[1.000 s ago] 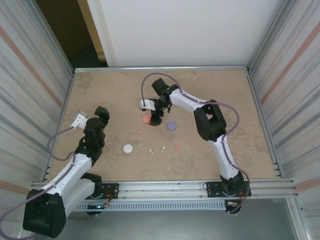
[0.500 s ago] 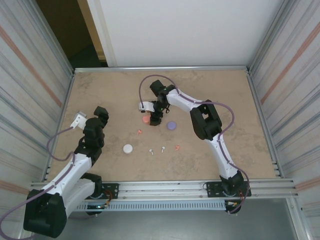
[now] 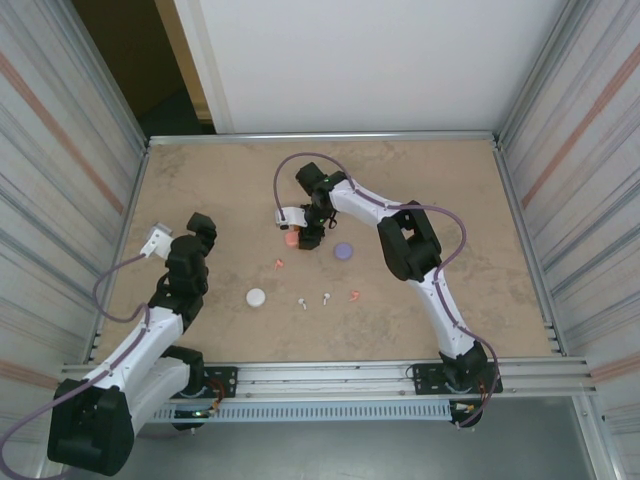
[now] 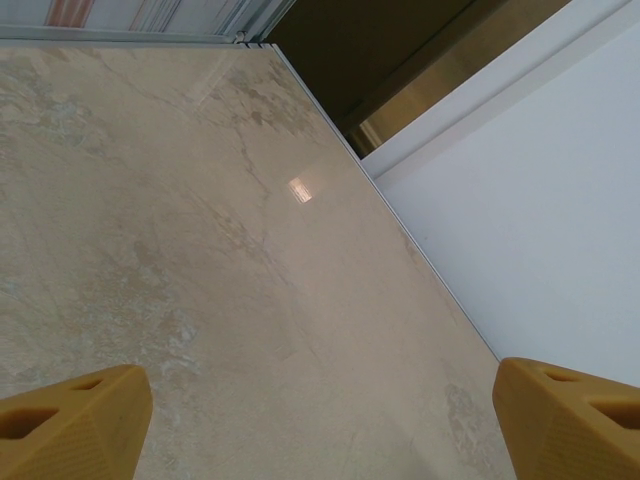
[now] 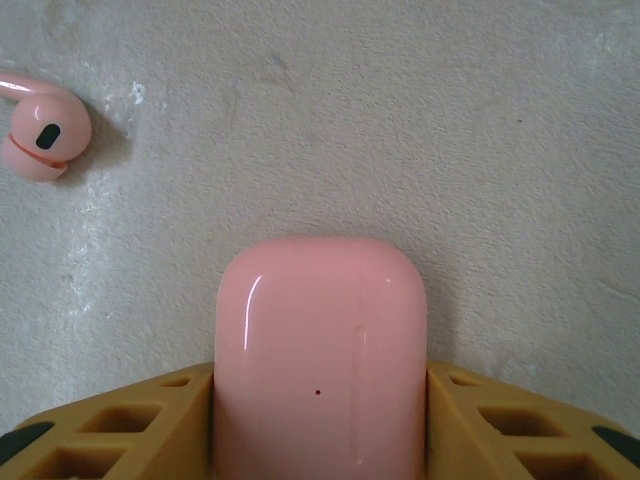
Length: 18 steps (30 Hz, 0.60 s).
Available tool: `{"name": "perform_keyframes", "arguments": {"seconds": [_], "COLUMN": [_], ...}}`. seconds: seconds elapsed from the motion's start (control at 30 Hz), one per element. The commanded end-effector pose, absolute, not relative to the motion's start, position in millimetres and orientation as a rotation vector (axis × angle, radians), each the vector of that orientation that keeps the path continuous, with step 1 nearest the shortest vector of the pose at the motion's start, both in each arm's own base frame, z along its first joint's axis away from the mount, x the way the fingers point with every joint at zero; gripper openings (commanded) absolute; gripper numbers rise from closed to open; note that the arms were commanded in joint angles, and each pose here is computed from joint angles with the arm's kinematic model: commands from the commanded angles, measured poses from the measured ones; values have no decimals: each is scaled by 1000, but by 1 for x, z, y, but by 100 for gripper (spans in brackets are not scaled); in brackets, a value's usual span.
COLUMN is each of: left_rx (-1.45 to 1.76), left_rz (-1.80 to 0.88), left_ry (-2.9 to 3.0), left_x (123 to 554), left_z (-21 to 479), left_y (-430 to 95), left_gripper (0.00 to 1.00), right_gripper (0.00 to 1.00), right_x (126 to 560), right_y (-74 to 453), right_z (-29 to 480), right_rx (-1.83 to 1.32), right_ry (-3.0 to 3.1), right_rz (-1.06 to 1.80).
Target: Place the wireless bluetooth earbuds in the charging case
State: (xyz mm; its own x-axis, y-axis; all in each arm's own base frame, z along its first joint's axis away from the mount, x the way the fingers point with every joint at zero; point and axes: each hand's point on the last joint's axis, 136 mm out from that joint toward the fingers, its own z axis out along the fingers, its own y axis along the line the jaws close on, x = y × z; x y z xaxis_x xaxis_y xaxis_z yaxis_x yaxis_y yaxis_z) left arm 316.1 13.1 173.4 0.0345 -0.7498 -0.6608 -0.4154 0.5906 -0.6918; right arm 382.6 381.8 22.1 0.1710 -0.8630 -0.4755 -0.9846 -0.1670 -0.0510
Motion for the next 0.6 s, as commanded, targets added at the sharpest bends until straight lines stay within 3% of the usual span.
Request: {"name": "perform_keyframes", "arguments": {"seconds": [0.0,0.57], "left_rx": [-1027,-934], "left_rz": [-343,-395], "left_ry": [1547,1548], "left_x": [316,319], "left_z": [185,203], "left_y": [19,9], "left_gripper": [88,88], "right_gripper": [46,42], "right_x": [389,378], "right_y": [386,367], "right_z": [30,111], "right_rx": [-2107,-1858], "right_ry": [1716,1586], "right_rz": [423,341]}}
